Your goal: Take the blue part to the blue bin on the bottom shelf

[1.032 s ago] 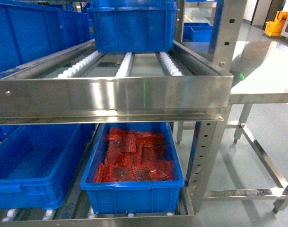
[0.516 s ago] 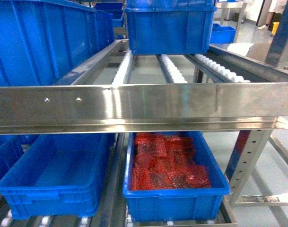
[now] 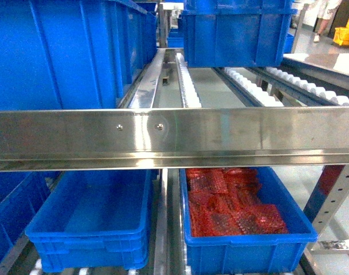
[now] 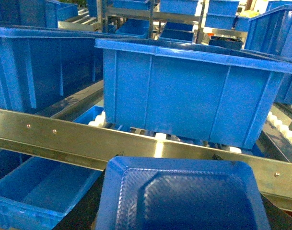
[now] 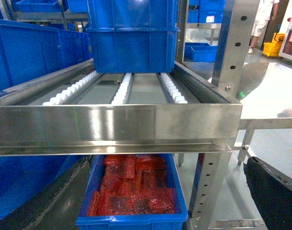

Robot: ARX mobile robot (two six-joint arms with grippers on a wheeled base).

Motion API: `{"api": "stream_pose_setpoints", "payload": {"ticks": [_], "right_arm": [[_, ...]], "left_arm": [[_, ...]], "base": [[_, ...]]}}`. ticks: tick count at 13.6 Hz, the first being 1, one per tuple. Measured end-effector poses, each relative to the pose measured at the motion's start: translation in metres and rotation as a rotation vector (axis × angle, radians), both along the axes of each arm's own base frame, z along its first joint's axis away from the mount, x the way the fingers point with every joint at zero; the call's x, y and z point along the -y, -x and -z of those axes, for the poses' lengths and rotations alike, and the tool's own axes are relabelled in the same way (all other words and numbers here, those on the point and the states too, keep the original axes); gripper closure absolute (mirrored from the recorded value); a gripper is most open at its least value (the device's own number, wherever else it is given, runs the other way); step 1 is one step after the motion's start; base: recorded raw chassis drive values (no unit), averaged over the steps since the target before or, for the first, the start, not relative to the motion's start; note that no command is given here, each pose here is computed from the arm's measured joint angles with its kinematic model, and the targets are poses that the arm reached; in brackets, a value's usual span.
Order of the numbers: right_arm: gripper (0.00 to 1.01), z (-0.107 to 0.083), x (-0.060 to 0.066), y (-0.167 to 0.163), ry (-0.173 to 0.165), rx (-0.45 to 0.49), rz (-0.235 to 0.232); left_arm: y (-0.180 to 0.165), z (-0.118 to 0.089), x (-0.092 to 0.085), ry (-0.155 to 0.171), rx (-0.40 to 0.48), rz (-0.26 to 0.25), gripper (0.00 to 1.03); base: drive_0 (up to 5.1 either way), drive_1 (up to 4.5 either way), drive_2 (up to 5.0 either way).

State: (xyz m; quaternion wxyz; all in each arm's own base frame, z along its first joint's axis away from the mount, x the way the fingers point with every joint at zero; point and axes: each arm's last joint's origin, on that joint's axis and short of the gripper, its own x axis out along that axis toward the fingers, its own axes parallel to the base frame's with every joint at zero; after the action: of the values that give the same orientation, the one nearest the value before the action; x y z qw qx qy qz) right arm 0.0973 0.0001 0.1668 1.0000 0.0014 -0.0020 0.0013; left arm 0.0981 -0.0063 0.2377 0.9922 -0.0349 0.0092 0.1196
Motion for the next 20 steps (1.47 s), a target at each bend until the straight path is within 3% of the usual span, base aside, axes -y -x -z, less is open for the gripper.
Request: {"api": "stream_pose_setpoints", "payload": {"ticks": [20], "right_arm": [[0.03,0.0002,0.0001,0.0,0.002,-0.002,0.002]], "left_arm": [[0.0,-0.0005,0.0,0.001,0.005,0.0,0.6]], "base": [[0.0,0.0,0.0]]}}
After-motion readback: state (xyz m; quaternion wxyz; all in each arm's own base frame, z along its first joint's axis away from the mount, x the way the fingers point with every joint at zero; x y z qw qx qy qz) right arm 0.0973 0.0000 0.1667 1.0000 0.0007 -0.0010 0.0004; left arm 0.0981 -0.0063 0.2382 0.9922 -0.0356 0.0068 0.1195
